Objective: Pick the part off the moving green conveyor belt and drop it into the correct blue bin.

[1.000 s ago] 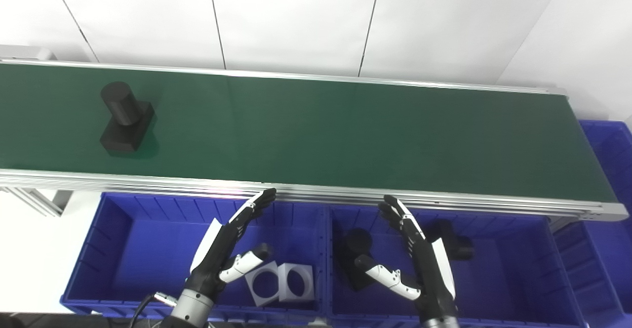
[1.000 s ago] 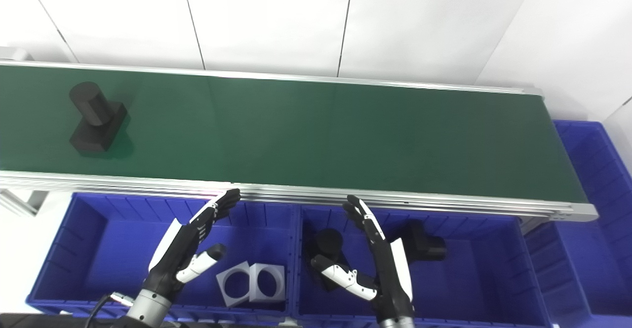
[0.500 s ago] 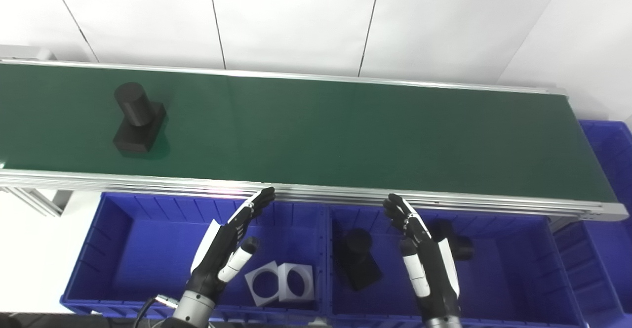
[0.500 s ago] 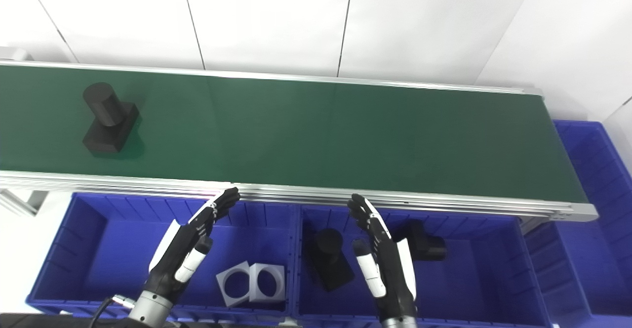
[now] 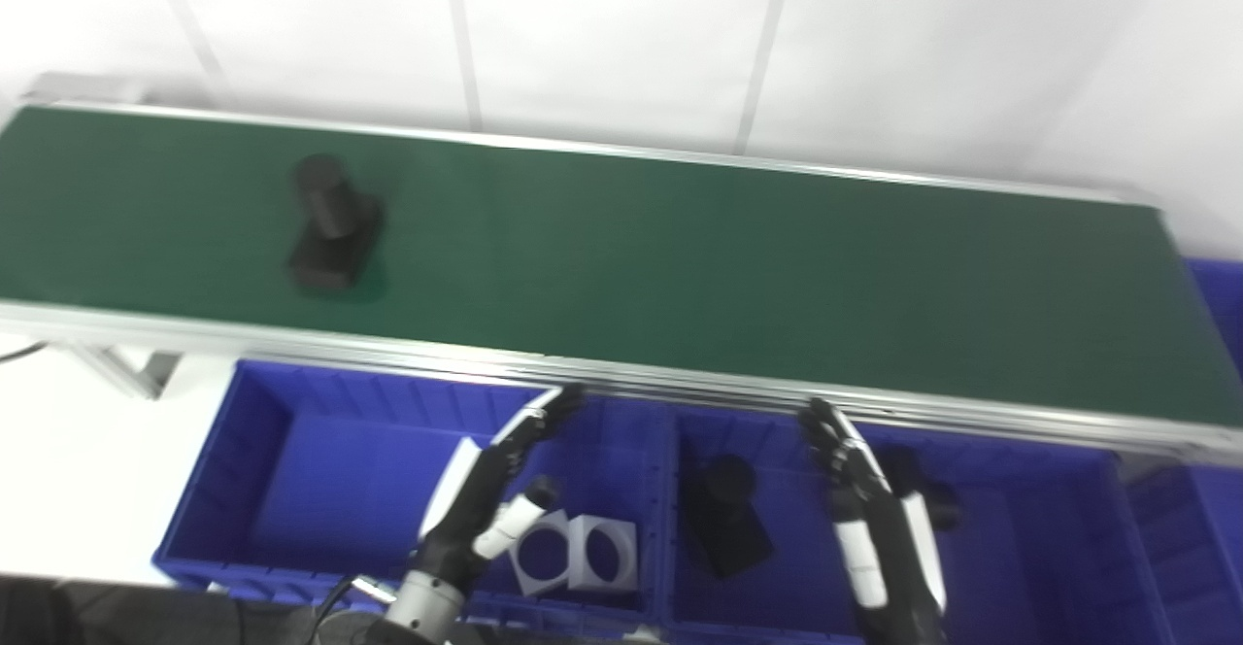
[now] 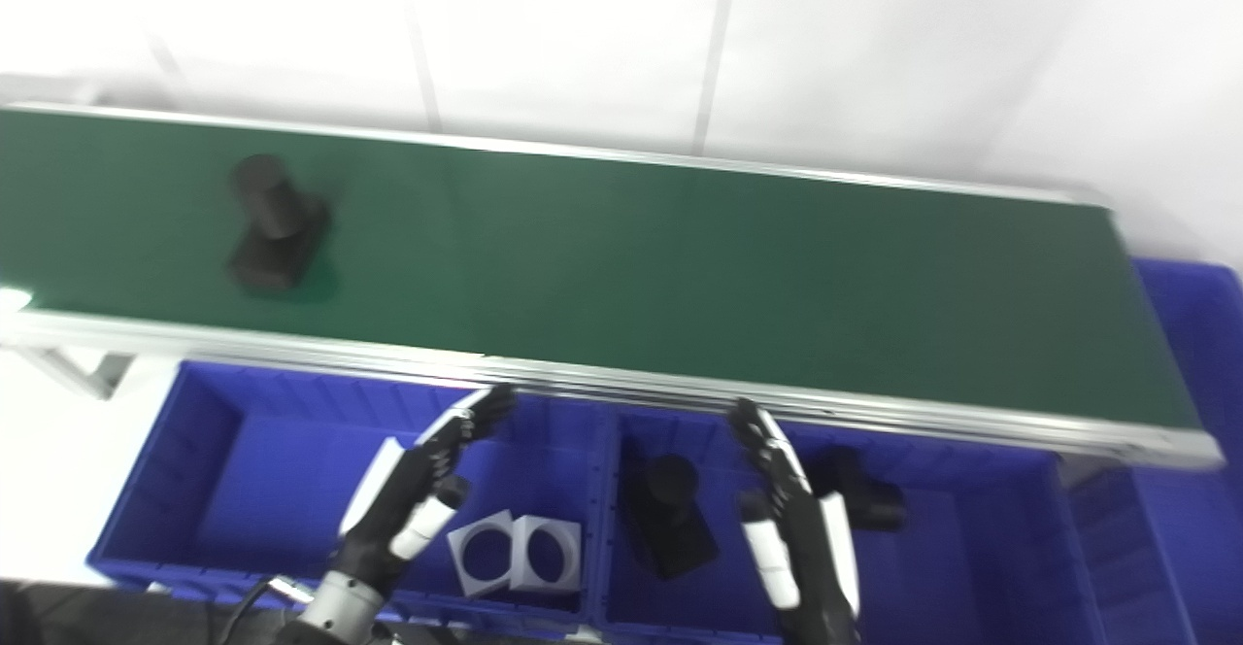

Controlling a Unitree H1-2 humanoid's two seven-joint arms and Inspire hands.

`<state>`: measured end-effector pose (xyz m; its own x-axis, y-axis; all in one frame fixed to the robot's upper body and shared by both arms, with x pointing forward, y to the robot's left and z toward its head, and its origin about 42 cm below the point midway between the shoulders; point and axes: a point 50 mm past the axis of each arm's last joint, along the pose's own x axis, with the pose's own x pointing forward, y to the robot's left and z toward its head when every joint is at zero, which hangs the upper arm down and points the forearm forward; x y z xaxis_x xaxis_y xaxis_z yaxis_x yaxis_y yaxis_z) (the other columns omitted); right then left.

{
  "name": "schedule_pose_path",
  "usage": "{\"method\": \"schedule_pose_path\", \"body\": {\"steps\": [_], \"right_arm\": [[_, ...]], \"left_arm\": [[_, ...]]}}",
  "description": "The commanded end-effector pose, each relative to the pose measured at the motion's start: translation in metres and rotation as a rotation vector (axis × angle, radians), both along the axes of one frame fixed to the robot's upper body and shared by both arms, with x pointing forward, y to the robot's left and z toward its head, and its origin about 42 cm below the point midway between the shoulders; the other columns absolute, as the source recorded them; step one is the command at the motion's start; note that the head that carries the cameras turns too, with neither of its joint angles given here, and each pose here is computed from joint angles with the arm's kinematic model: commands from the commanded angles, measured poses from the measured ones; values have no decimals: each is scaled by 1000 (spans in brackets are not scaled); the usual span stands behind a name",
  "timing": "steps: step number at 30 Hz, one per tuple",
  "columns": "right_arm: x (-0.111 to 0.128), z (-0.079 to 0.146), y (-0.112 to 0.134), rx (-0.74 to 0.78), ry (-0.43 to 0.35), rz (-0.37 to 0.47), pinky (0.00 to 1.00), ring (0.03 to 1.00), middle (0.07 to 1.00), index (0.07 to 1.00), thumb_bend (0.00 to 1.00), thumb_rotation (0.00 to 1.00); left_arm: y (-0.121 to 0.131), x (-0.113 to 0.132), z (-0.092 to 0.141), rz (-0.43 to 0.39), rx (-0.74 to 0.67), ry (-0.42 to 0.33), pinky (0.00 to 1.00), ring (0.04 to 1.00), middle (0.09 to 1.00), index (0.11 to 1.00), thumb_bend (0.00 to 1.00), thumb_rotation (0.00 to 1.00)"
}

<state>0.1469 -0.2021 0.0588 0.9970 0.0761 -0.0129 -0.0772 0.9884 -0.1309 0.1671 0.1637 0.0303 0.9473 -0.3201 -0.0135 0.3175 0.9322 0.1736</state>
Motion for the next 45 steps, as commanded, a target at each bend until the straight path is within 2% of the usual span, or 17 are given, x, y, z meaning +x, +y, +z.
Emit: {"method": "schedule_pose_path", "body": {"steps": [1, 8, 11, 33, 45], "right_arm": [[0, 6, -3, 13, -64, 13, 935, 911, 894, 919, 699, 1000], [0, 0, -10, -5, -75, 20, 911, 896, 892, 916, 652, 1000], [0, -1, -11, -13, -65, 19, 926, 899, 892, 916, 679, 1000], [2, -6, -6, -11, -63, 13, 869, 883, 877, 905, 612, 1000], [2, -5, -7, -13, -59, 16, 890, 886, 875, 902, 593, 1000]], "left_arm": [[-6, 2, 6, 2, -22, -56, 893, 888, 880, 880, 796, 1000], [-12, 3, -1, -2, -54, -54, 900, 896, 883, 882, 802, 991], [-13, 4, -3, 6, -59, -50, 893, 891, 876, 872, 820, 973], [-12, 6, -9, 20, -65, -32, 904, 893, 872, 855, 865, 973], [-12, 6, -10, 16, -49, -35, 915, 896, 873, 859, 828, 986]]}}
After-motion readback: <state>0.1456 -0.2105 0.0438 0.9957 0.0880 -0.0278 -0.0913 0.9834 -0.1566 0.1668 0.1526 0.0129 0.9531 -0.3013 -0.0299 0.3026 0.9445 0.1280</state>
